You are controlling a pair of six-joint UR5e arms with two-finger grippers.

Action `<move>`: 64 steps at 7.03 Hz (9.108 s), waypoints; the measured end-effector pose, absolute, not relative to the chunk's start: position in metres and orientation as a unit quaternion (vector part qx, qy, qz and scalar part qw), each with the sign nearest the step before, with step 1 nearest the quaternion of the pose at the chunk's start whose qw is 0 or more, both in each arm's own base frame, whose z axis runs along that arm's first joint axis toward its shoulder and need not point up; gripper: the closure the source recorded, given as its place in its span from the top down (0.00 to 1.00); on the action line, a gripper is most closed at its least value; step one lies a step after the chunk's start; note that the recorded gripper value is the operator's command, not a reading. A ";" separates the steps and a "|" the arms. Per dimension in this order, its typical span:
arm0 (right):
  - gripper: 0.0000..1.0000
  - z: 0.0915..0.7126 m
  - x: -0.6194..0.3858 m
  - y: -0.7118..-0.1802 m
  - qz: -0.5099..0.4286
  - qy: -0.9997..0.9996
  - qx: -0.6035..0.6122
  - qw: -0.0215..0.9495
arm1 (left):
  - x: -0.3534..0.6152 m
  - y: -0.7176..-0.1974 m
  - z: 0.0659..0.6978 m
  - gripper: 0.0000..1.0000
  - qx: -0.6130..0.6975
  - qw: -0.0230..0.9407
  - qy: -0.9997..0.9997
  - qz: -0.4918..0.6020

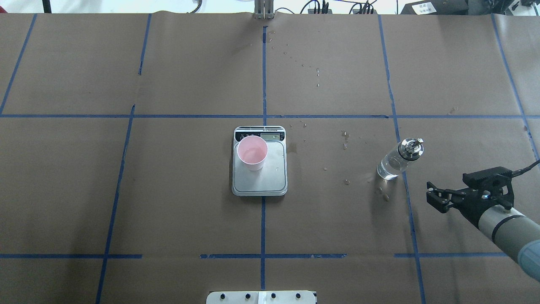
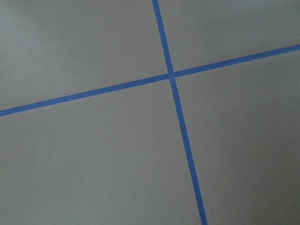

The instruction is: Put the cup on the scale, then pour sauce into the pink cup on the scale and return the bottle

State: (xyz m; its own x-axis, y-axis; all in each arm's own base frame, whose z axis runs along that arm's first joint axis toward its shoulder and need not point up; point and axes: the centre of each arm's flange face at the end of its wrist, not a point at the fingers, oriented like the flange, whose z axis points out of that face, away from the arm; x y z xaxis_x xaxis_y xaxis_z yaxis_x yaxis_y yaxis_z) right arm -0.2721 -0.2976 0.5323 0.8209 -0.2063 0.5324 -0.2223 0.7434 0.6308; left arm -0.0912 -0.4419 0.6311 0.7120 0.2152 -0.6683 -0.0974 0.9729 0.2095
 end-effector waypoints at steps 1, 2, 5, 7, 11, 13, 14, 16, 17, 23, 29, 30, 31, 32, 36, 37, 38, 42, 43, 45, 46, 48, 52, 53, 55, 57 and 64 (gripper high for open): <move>1.00 0.540 -0.245 -0.317 -0.013 -0.291 0.345 0.892 | -0.091 -0.442 0.631 1.00 0.080 0.922 0.370 0.085; 1.00 0.548 -0.217 -0.332 -0.027 -0.286 0.331 0.899 | -0.091 -0.442 0.631 1.00 0.079 0.922 0.370 0.085; 1.00 0.577 -0.102 -0.363 -0.084 -0.311 0.285 0.903 | -0.091 -0.442 0.630 1.00 0.081 0.921 0.370 0.085; 1.00 0.592 -0.026 -0.396 -0.066 -0.319 0.228 0.918 | -0.091 -0.442 0.630 1.00 0.082 0.921 0.371 0.086; 1.00 0.569 0.057 -0.456 -0.045 -0.347 0.083 0.933 | -0.091 -0.443 0.631 1.00 0.085 0.921 0.371 0.087; 1.00 0.619 0.063 -0.421 -0.030 -0.352 0.029 0.935 | -0.090 -0.443 0.632 1.00 0.083 0.921 0.371 0.087; 1.00 0.623 0.063 -0.420 -0.024 -0.358 0.026 0.933 | -0.089 -0.443 0.637 1.00 0.077 0.921 0.372 0.085; 1.00 0.629 0.062 -0.420 -0.017 -0.363 0.019 0.931 | -0.088 -0.442 0.649 1.00 0.062 0.922 0.374 0.081; 1.00 0.634 0.062 -0.419 -0.015 -0.364 0.015 0.931 | -0.086 -0.443 0.649 1.00 0.061 0.922 0.374 0.082; 1.00 0.642 0.061 -0.418 -0.015 -0.364 0.010 0.931 | -0.080 -0.440 0.616 1.00 0.090 0.919 0.371 0.102; 1.00 0.641 0.061 -0.419 -0.016 -0.365 0.010 0.931 | -0.080 -0.424 0.618 1.00 0.085 0.919 0.371 0.099; 1.00 0.640 0.061 -0.419 -0.016 -0.367 0.011 0.930 | -0.080 -0.424 0.616 1.00 0.086 0.919 0.371 0.100; 1.00 0.640 0.060 -0.419 -0.017 -0.369 0.012 0.929 | -0.080 -0.423 0.615 1.00 0.087 0.919 0.371 0.100; 1.00 0.640 0.060 -0.420 -0.017 -0.370 0.012 0.929 | -0.080 -0.423 0.615 1.00 0.087 0.919 0.371 0.100; 1.00 0.643 0.060 -0.420 -0.017 -0.369 0.009 0.929 | -0.080 -0.420 0.618 1.00 0.084 0.919 0.372 0.099; 1.00 0.643 0.060 -0.420 -0.017 -0.369 0.009 0.929 | -0.080 -0.419 0.619 1.00 0.083 0.919 0.372 0.098; 1.00 0.644 0.060 -0.420 -0.017 -0.369 0.009 0.929 | -0.080 -0.418 0.620 1.00 0.082 0.919 0.372 0.098; 1.00 0.644 0.060 -0.420 -0.016 -0.370 0.009 0.929 | -0.079 -0.417 0.621 1.00 0.081 0.919 0.372 0.098; 1.00 0.644 0.060 -0.420 -0.017 -0.370 0.009 0.929 | -0.079 -0.417 0.620 1.00 0.082 0.919 0.372 0.098; 1.00 0.645 0.060 -0.419 -0.017 -0.369 0.010 0.929 | -0.080 -0.417 0.621 1.00 0.082 0.919 0.372 0.098; 1.00 0.645 0.060 -0.420 -0.017 -0.369 0.011 0.929 | -0.079 -0.417 0.621 1.00 0.081 0.919 0.372 0.098; 1.00 0.645 0.060 -0.420 -0.017 -0.370 0.012 0.929 | -0.079 -0.417 0.623 1.00 0.079 0.920 0.372 0.097; 1.00 0.644 0.060 -0.421 -0.019 -0.370 0.017 0.929 | -0.079 -0.417 0.625 1.00 0.077 0.920 0.373 0.096; 1.00 0.644 0.060 -0.421 -0.019 -0.370 0.017 0.929 | -0.079 -0.417 0.625 1.00 0.076 0.920 0.373 0.096; 1.00 0.644 0.060 -0.421 -0.019 -0.370 0.017 0.929 | -0.079 -0.417 0.625 1.00 0.077 0.920 0.373 0.096; 1.00 0.644 0.060 -0.421 -0.019 -0.370 0.017 0.929 | -0.079 -0.417 0.625 1.00 0.077 0.920 0.373 0.096; 1.00 0.647 0.060 -0.419 -0.018 -0.370 0.014 0.929 | -0.079 -0.416 0.626 1.00 0.076 0.920 0.373 0.096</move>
